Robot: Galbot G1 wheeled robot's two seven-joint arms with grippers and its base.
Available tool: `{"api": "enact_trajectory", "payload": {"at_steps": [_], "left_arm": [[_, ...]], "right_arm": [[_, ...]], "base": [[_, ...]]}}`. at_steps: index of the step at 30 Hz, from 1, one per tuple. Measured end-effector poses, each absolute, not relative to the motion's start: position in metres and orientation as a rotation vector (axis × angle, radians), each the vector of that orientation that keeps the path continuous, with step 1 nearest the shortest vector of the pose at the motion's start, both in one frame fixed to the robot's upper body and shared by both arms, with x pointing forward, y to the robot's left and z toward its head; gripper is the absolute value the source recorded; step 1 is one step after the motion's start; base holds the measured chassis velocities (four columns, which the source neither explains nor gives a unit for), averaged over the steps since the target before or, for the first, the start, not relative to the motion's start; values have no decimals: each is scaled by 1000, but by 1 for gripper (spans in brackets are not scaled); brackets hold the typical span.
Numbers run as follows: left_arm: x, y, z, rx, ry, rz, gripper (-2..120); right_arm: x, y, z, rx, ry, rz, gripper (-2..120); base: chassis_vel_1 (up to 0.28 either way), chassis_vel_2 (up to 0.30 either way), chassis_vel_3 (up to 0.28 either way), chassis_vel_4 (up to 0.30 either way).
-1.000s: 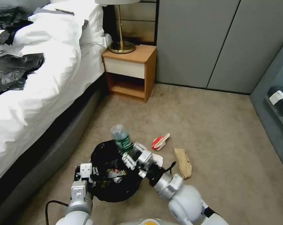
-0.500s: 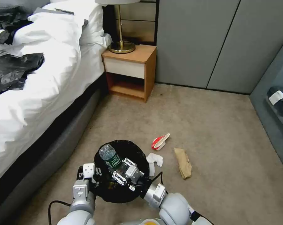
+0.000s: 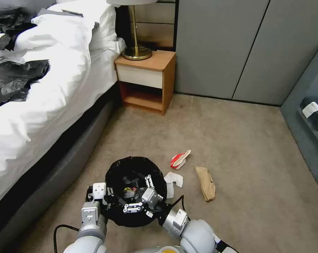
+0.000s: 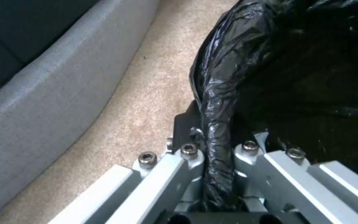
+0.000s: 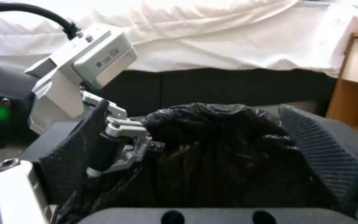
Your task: Pick up the trash bin, then pick up the garbage from the floor and place it into the trash bin.
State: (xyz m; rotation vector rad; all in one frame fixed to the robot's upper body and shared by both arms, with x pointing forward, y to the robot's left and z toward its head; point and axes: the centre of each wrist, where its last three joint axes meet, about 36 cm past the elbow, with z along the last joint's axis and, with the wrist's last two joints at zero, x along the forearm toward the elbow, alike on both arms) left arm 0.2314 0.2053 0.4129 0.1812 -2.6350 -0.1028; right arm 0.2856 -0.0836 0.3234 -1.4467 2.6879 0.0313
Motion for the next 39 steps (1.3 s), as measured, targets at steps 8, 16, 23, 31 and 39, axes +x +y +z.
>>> {"api": "enact_trajectory", "payload": {"at_steps": [8,16,23,31,39], "left_arm": [[233,208,410,189,-2628,-114,1],[233,215,401,209,-2608,-141,1],[233,221,395,231,-2602,-151,1],[234,225,396,249,-2610,-140,1],[231,224,395,250,-2617,-131,1]], "right_arm": [[289,-88,347,-1387,2654,28,100],[301,-118,433,-1092,2597,22,100],[288,-148,464,-734,2669,26,100],[263,-163,423,-498,2794,-66,100],[238,-162,364,-457,2939,-116,100]], "base": [[0,0,0,0],[0,0,0,0],[0,0,0,0],[0,0,0,0],[0,0,0,0]]}}
